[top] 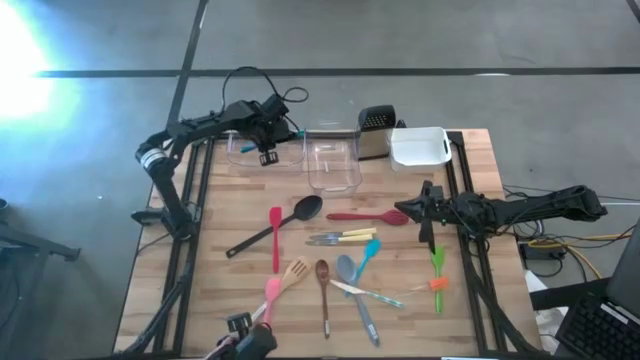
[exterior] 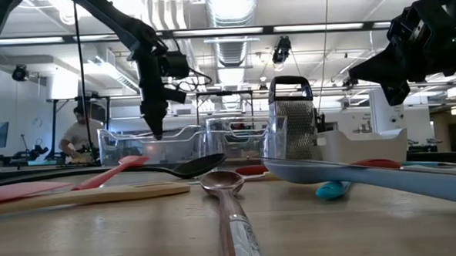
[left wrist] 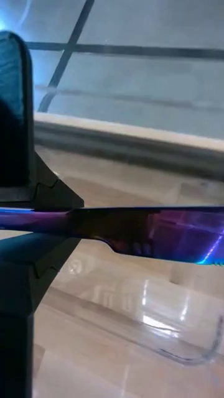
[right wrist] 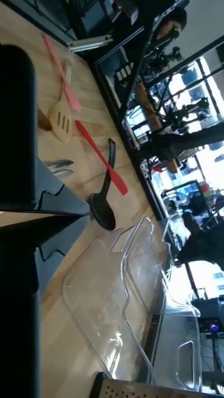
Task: Pick & Place Kitchen Items
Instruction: Put the purple knife into the left transparent bin, then put the red spatula into the white bin
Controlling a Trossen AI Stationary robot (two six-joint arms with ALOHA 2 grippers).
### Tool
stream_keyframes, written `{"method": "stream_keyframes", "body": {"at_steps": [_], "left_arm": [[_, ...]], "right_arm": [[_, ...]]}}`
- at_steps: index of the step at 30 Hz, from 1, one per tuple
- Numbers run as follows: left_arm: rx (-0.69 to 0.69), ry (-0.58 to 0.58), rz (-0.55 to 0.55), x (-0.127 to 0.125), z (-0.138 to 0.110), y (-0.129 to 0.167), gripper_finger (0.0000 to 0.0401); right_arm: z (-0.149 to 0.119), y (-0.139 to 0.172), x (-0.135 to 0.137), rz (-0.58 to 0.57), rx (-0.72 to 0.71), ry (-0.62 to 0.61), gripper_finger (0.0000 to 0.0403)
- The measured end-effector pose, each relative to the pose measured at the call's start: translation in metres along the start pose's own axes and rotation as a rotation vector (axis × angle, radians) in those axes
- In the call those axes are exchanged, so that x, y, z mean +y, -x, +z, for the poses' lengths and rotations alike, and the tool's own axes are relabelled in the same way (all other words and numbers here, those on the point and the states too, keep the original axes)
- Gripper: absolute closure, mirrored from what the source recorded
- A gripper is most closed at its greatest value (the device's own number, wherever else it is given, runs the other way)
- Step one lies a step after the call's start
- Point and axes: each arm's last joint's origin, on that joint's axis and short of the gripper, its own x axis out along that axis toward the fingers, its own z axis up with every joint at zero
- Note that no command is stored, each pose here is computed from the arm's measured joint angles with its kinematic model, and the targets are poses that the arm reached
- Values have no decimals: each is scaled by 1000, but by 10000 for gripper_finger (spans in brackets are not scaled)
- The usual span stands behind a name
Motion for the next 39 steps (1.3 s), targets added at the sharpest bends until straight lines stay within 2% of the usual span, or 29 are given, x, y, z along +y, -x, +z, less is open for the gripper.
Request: {"method": "stream_keyframes", "body": {"at_steps": [8, 16, 27, 35, 39], "left_arm": [[62, -9, -84, -11, -8, -26, 356], [79, 16, -105, -10, -3, -52, 356], [97, 48, -145, -2, -9, -63, 356], [98, 61, -118, 1, -7, -61, 272], [135, 86, -125, 2, -7, -55, 243]], "right_arm": [[0, 0, 0, 0, 0, 1, 394], [0, 0, 0, 0, -1, -23, 394], [0, 0, 0, 0, -1, -43, 394], [0, 0, 0, 0, -1, -54, 394], [0, 0, 0, 0, -1, -54, 394]]}}
